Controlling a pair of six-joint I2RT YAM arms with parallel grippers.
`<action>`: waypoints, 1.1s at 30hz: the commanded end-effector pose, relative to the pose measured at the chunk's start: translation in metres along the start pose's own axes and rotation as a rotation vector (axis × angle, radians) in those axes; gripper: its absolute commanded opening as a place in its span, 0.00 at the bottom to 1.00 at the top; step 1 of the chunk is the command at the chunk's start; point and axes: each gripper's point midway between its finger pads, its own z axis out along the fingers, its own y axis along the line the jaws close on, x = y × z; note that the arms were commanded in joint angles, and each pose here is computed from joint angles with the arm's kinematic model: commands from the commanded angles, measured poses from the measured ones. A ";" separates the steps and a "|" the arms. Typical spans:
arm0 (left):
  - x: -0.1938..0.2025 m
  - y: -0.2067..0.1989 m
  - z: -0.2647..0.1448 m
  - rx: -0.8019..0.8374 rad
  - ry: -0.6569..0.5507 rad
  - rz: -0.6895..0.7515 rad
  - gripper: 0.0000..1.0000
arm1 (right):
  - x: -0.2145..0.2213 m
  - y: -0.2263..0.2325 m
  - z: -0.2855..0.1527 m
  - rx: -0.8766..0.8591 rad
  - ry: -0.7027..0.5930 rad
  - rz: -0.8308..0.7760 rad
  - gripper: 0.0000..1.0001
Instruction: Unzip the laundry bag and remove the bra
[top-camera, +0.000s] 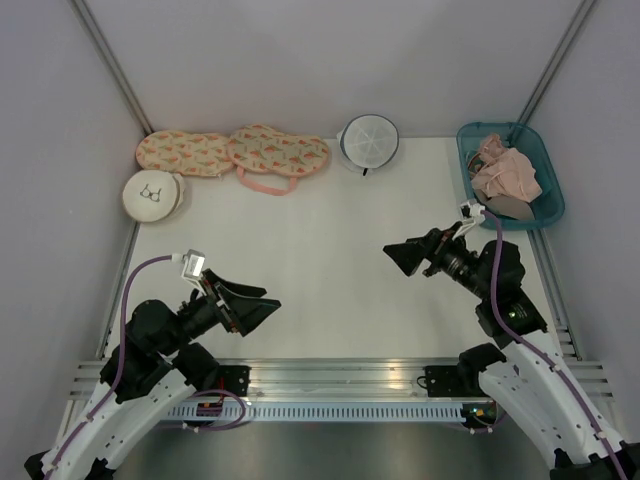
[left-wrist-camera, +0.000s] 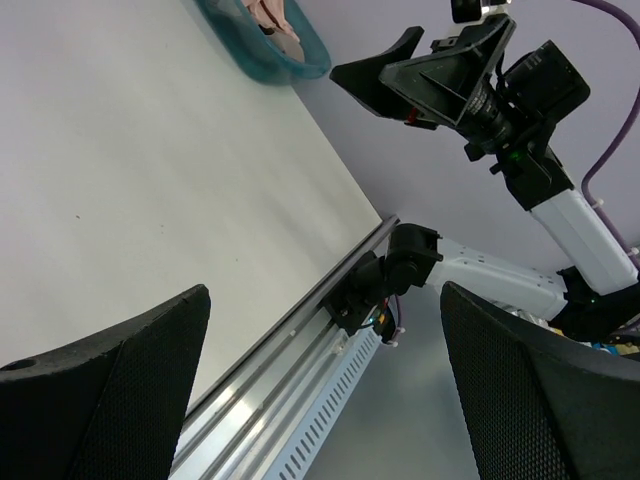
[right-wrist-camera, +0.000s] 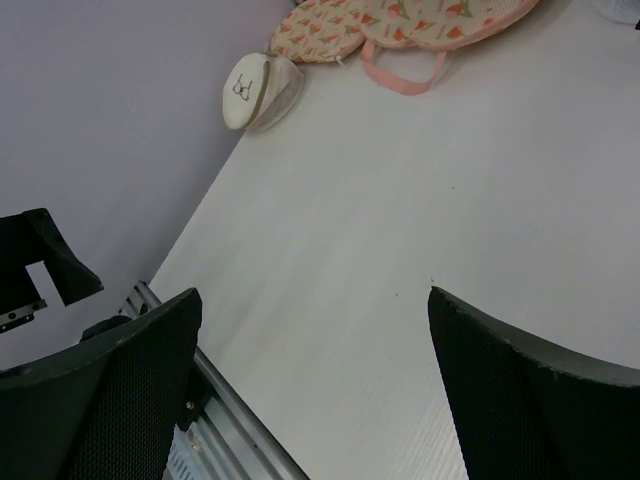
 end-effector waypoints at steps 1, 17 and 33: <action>-0.012 -0.006 0.001 0.018 -0.040 0.052 1.00 | -0.008 -0.010 0.011 0.037 -0.032 -0.006 0.98; -0.005 0.000 -0.009 0.004 -0.041 0.023 1.00 | -0.028 -0.197 0.122 0.658 -0.059 0.004 0.98; -0.007 -0.001 -0.028 -0.008 -0.075 0.003 1.00 | -0.064 -0.301 0.264 0.558 -0.103 0.116 0.98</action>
